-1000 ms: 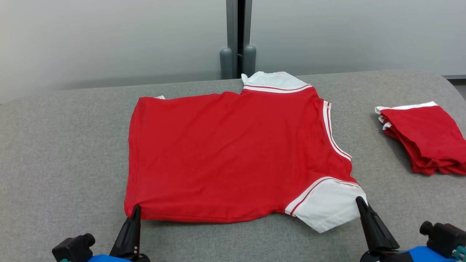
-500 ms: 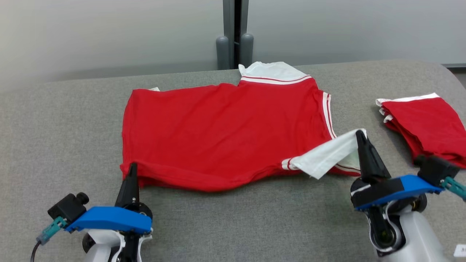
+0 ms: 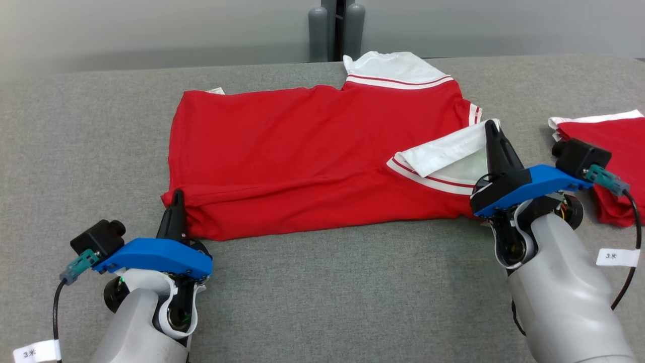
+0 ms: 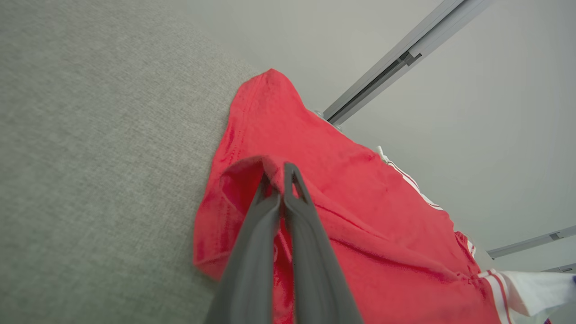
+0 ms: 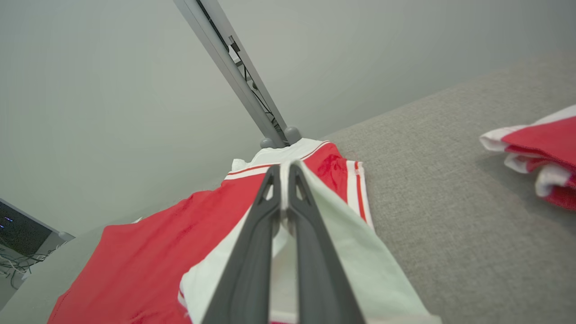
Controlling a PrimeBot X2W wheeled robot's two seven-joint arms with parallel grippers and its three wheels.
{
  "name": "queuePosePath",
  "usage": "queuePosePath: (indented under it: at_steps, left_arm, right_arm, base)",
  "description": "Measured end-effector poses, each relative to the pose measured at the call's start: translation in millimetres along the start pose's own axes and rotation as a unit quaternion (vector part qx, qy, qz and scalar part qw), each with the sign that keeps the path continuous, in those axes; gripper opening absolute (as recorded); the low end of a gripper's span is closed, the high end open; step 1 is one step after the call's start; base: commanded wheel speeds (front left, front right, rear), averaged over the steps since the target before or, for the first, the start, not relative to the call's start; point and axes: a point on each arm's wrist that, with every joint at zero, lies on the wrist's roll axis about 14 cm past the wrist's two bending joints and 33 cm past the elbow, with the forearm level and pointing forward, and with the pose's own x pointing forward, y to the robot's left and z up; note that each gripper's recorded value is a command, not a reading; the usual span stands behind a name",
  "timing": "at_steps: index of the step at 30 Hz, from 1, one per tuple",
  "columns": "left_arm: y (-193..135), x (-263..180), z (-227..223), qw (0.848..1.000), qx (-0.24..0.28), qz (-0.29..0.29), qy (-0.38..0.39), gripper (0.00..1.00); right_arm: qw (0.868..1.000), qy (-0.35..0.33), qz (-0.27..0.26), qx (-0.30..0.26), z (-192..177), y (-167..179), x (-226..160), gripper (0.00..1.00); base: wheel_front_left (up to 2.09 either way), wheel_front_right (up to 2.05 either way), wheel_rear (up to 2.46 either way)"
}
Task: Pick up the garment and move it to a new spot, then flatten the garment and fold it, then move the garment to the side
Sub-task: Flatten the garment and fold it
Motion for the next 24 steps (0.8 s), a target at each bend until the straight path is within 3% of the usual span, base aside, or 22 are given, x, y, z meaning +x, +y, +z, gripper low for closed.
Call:
queuePosePath:
  at_steps: [3,4,5,6,7,15,24]
  left_arm:
    - [2.9,3.4,-3.1,1.0,0.018,0.004,0.008,0.0]
    - [3.4,4.1,-4.1,1.0,0.024,0.005,0.01,0.11]
    - [4.2,4.5,-4.0,0.999,0.03,0.005,0.011,0.4]
    - [4.1,5.0,-3.6,0.999,0.035,0.003,0.011,0.85]
    - [3.5,5.2,-3.1,0.999,0.043,0.001,0.011,1.0]
    - [2.4,-2.8,7.1,0.997,0.075,-0.012,-0.009,1.0]
    - [7.4,-34.2,4.2,0.99,0.14,-0.009,-0.002,1.0]
  right_arm:
    - [1.0,0.009,-0.009,-0.004,-4.8,-2.2,8.7,0.0]
    - [1.0,0.013,-0.012,-0.007,-6.0,-3.3,11.1,0.25]
    - [1.0,0.015,-0.014,-0.01,-6.9,-3.8,13.2,0.7]
    - [1.0,0.018,-0.013,-0.015,-7.4,-3.0,15.4,1.0]
    - [1.0,0.017,-0.011,-0.018,-6.5,-0.5,17.8,1.0]
    - [0.998,-0.024,0.025,-0.049,20.9,21.7,24.4,1.0]
    - [0.993,-0.042,0.034,-0.107,18.7,13.9,-14.0,1.0]
  base:
    - [0.0,0.0,0.0]
    - [0.0,0.0,0.0]
    - [0.0,0.0,0.0]
    - [0.0,0.0,0.0]
    - [0.0,0.0,0.0]
    - [0.0,0.0,0.0]
    - [0.0,0.0,0.0]
